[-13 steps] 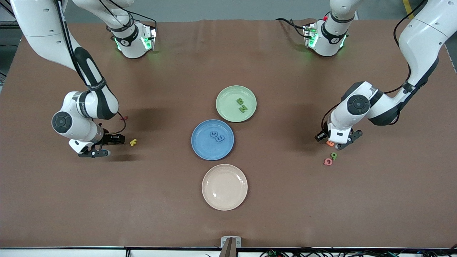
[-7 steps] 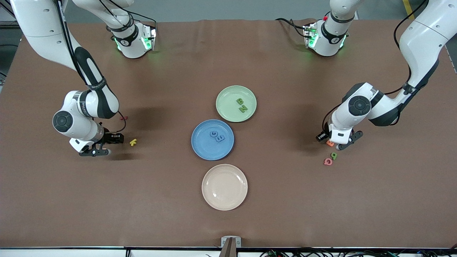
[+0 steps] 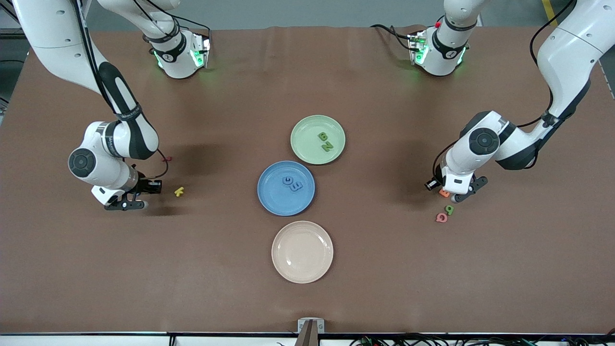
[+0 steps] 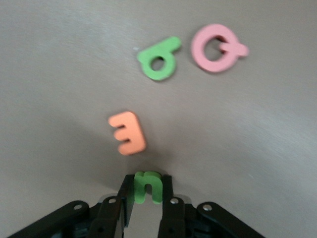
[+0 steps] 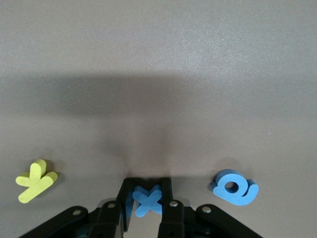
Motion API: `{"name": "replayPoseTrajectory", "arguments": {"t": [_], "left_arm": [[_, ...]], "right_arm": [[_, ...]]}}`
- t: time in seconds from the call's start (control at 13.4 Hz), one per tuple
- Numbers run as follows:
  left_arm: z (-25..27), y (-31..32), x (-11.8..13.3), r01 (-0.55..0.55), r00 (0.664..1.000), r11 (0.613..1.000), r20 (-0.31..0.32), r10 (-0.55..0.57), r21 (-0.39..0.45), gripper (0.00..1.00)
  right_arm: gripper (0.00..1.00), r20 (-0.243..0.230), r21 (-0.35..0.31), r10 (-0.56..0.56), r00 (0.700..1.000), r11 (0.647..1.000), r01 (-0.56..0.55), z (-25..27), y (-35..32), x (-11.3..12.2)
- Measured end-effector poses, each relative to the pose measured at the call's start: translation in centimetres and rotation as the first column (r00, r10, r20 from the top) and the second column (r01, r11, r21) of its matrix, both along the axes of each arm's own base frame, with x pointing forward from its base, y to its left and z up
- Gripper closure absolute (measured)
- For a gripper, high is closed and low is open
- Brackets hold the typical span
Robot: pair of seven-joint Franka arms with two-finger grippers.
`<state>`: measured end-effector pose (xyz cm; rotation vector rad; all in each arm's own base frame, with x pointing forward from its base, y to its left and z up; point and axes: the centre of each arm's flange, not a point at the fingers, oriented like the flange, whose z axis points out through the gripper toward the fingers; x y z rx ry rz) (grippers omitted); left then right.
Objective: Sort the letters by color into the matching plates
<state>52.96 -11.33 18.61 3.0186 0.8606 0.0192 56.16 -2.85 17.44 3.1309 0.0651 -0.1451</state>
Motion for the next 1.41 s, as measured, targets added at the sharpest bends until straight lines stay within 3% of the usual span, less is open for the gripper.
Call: {"name": "replayPoseTrajectory", "arguments": {"t": [0.3,0.6,0.82,0.97,1.12,1.41], "left_arm": [[2.8,-4.9,-0.6,0.010,0.999,0.999,0.040,-0.008,-0.046,0.74],[4.3,-10.3,-2.2,0.000,0.999,0.997,0.054,0.004,-0.076,0.74],[4.7,-16.9,-5.4,-0.029,0.998,0.995,0.046,0.033,-0.091,0.74],[5.1,-21.4,-7.8,-0.058,0.997,0.993,0.044,0.062,-0.104,0.74],[5.6,-25.2,-10.0,-0.091,0.994,0.989,0.044,0.096,-0.118,0.74],[6.2,-30.8,-14.1,-0.134,0.989,0.981,0.037,0.140,-0.137,0.74]], "right_arm": [[0.73,0.011,0.000,0.002,1.000,1.000,-0.002,0.3,0.1,0.3],[0.73,0.076,0.008,0.032,0.997,0.999,-0.033,4.2,1.9,1.8],[0.73,0.013,0.019,0.060,0.998,0.998,-0.061,9.3,6.0,3.3],[0.73,-0.010,0.010,0.016,1.000,1.000,-0.016,13.1,11.3,4.6],[0.73,0.012,0.001,-0.053,0.999,0.999,0.053,15.9,18.9,4.6],[0.73,0.036,-0.010,-0.156,0.987,0.988,0.156,15.3,33.7,0.9]]}}
